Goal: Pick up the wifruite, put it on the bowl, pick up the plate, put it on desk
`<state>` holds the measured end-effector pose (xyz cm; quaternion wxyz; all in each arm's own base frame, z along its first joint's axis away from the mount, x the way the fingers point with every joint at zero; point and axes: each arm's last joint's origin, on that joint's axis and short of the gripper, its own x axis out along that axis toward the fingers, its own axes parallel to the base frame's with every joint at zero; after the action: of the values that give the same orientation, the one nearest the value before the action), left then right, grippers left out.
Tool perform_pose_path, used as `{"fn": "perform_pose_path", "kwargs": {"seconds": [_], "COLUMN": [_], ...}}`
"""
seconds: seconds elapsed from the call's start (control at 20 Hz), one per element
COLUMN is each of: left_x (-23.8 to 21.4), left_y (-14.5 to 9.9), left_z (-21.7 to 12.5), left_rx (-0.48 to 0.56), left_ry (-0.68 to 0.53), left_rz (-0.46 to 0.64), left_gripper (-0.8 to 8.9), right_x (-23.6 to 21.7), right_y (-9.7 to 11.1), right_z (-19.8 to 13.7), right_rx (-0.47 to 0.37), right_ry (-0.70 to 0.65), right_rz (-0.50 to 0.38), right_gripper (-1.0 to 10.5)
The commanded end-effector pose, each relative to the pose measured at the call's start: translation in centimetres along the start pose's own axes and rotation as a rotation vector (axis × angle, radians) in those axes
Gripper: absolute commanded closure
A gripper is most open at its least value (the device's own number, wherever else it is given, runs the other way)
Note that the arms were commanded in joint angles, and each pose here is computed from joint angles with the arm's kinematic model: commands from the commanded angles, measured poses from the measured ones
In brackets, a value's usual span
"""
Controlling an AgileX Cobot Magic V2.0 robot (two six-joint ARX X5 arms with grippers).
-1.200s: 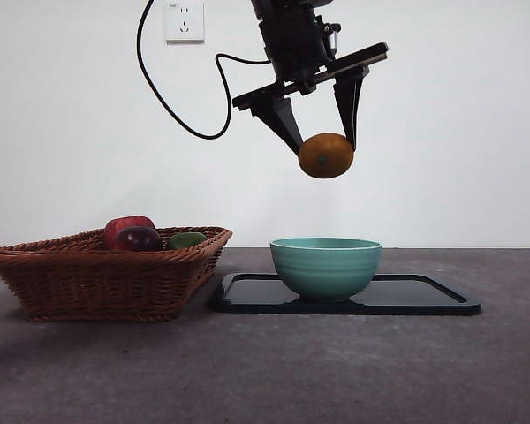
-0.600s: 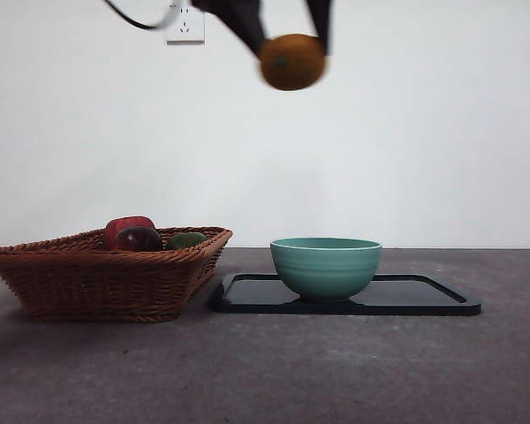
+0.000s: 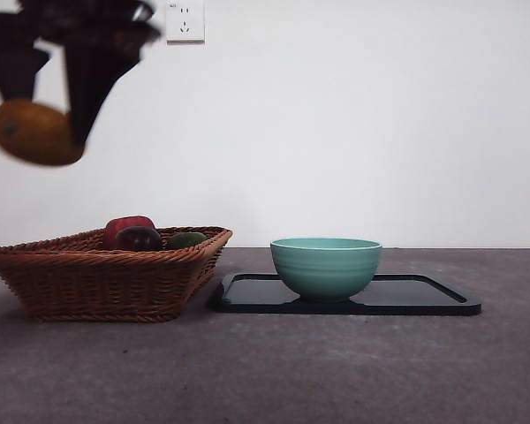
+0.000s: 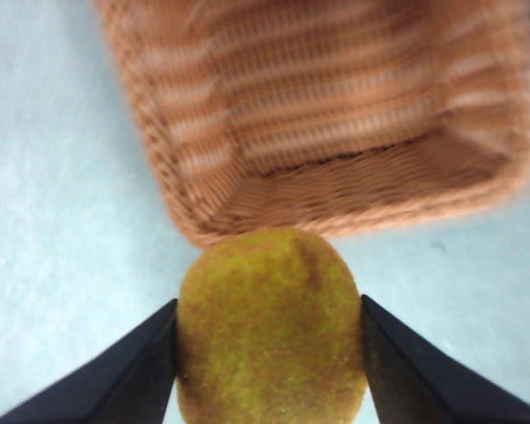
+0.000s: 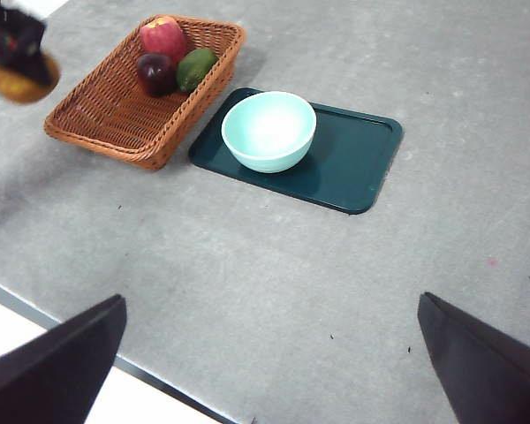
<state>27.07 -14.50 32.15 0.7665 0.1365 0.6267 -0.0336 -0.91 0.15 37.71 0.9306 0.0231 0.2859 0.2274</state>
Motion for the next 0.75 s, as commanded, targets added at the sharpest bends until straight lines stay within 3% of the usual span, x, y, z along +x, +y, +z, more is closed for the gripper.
{"fn": "perform_pose_path", "kwargs": {"seconds": [0.05, 0.25, 0.75], "left_x": [1.5, 3.5, 10.1], "left_y": [0.1, 0.2, -1.6], "left_z": [1.8, 3.2, 5.6], "left_rx": [-0.052, -0.083, -0.065], "left_ry": [-0.119, -0.201, -0.073], "left_rz": [-0.019, -0.056, -0.077], "left_gripper": [6.01, 6.09, 6.29], "right_x": [-0.2, -0.2, -0.2], "right_y": [0.0, 0.0, 0.0], "right_z": [-0.6, -0.6, -0.6], "right_rx": [0.022, 0.035, 0.050], "right_ry": [0.065, 0.065, 0.065], "right_rz": [-0.003, -0.003, -0.004], "right_gripper": [3.7, 3.7, 3.7]}}
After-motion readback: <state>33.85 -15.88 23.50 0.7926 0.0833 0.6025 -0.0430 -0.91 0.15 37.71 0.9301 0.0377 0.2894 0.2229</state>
